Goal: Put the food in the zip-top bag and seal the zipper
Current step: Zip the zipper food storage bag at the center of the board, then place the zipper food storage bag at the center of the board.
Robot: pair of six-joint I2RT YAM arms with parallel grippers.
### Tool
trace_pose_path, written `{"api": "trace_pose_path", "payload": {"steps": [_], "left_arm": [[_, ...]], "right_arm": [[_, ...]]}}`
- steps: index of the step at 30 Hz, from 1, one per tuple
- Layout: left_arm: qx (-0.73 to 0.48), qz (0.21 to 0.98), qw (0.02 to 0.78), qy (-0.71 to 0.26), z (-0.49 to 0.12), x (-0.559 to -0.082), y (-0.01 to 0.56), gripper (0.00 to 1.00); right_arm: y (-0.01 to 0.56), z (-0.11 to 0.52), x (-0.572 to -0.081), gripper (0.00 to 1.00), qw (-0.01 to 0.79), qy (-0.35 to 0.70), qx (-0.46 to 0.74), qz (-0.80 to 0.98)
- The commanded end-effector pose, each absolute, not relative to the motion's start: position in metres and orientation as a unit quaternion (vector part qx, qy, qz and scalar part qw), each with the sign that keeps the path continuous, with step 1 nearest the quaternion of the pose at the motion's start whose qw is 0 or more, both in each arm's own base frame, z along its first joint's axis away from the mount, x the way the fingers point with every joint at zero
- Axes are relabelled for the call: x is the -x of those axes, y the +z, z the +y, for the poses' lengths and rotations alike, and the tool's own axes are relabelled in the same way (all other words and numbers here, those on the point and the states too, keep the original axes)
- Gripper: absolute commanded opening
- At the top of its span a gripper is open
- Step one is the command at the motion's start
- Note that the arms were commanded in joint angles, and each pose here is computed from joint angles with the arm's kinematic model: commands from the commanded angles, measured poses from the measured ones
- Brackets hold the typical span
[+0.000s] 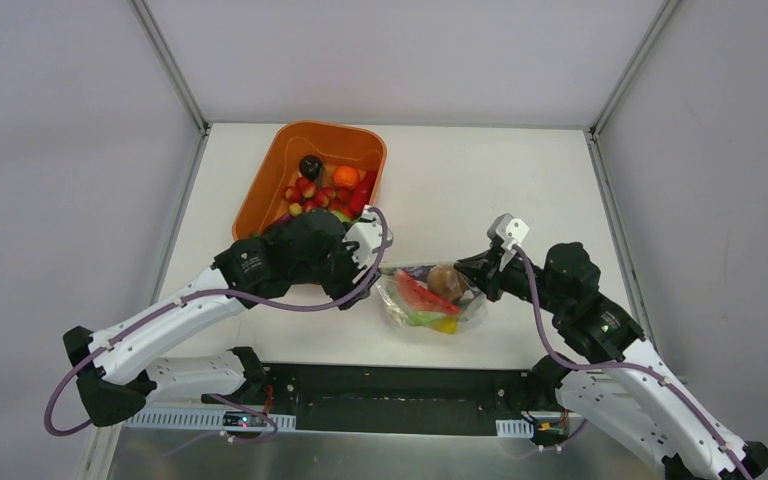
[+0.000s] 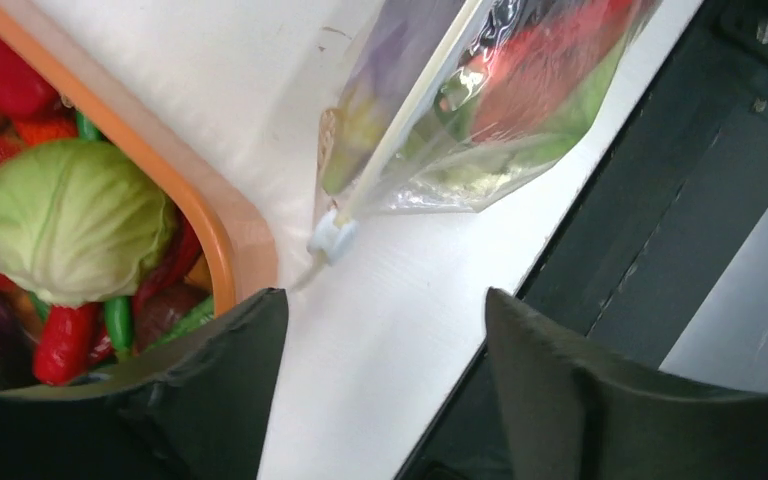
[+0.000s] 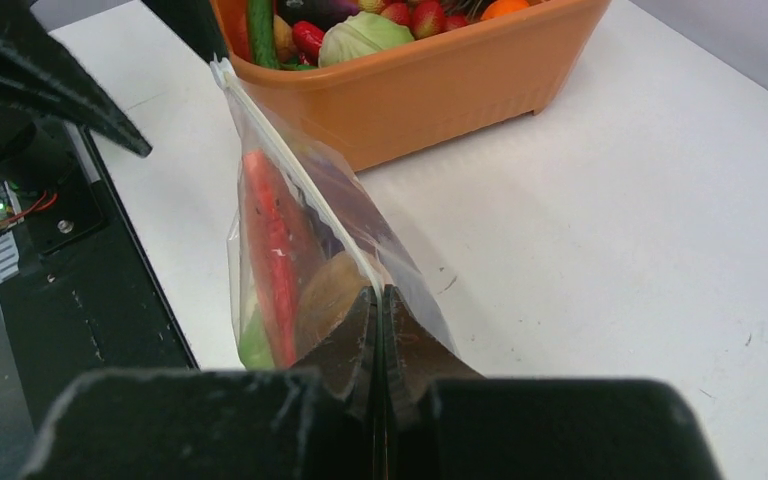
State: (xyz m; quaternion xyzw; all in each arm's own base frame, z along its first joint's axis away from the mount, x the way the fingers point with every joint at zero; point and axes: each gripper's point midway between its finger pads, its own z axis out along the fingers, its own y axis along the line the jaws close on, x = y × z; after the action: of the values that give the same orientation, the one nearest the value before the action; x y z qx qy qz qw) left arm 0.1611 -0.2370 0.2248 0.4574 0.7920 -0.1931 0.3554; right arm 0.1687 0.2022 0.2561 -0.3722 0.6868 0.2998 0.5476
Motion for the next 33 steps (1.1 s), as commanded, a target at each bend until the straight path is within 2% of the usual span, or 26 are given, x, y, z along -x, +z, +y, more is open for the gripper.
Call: {"api": "trace_pose_path", "payload": {"steps": [1, 3, 5, 13, 15, 18, 21, 25, 30, 31, 32, 33], "left_arm": [[-0.372, 0.779, 0.457, -0.211, -0.236, -0.186, 0.253, 0.83], [-0.341, 0.765, 0.491, -0.24, -0.235, -0.188, 0.269, 0.9], [-0.323, 0.756, 0.507, -0.258, -0.235, -0.188, 0.277, 0.93], [-0.307, 0.75, 0.511, -0.285, -0.238, -0.184, 0.282, 0.95], [-0.307, 0.751, 0.508, -0.289, -0.239, -0.183, 0.282, 0.95], [-0.302, 0.751, 0.509, -0.293, -0.239, -0.182, 0.28, 0.95], [-0.294, 0.75, 0.517, -0.29, -0.237, -0.185, 0.279, 0.96], [-0.292, 0.752, 0.516, -0.286, -0.238, -0.188, 0.279, 0.96], [-0.297, 0.756, 0.51, -0.282, -0.241, -0.189, 0.279, 0.96], [-0.298, 0.757, 0.509, -0.281, -0.24, -0.189, 0.279, 0.96], [-0.298, 0.757, 0.509, -0.28, -0.24, -0.189, 0.279, 0.96], [-0.297, 0.758, 0.509, -0.28, -0.24, -0.189, 0.279, 0.96]], "right_arm": [[0.294, 0.202, -0.196, 0.0, 0.612, 0.295, 0.301, 0.67], [0.303, 0.195, -0.212, 0.0, 0.631, 0.271, 0.265, 0.677], [0.313, 0.184, -0.23, 0.0, 0.651, 0.235, 0.226, 0.686], [0.356, 0.161, -0.278, 0.0, 0.703, 0.143, 0.15, 0.68], [0.352, 0.157, -0.279, 0.0, 0.7, 0.126, 0.156, 0.685], [0.338, 0.163, -0.263, 0.0, 0.691, 0.153, 0.188, 0.681], [0.288, 0.187, -0.237, 0.0, 0.618, 0.213, 0.261, 0.71], [0.242, 0.216, -0.196, 0.07, 0.509, 0.311, 0.316, 0.738], [0.24, 0.228, -0.176, 0.11, 0.482, 0.357, 0.35, 0.719], [0.244, 0.228, -0.174, 0.15, 0.484, 0.359, 0.355, 0.715], [0.25, 0.228, -0.172, 0.25, 0.488, 0.363, 0.358, 0.709], [0.255, 0.229, -0.17, 0.41, 0.491, 0.368, 0.359, 0.704]]}}
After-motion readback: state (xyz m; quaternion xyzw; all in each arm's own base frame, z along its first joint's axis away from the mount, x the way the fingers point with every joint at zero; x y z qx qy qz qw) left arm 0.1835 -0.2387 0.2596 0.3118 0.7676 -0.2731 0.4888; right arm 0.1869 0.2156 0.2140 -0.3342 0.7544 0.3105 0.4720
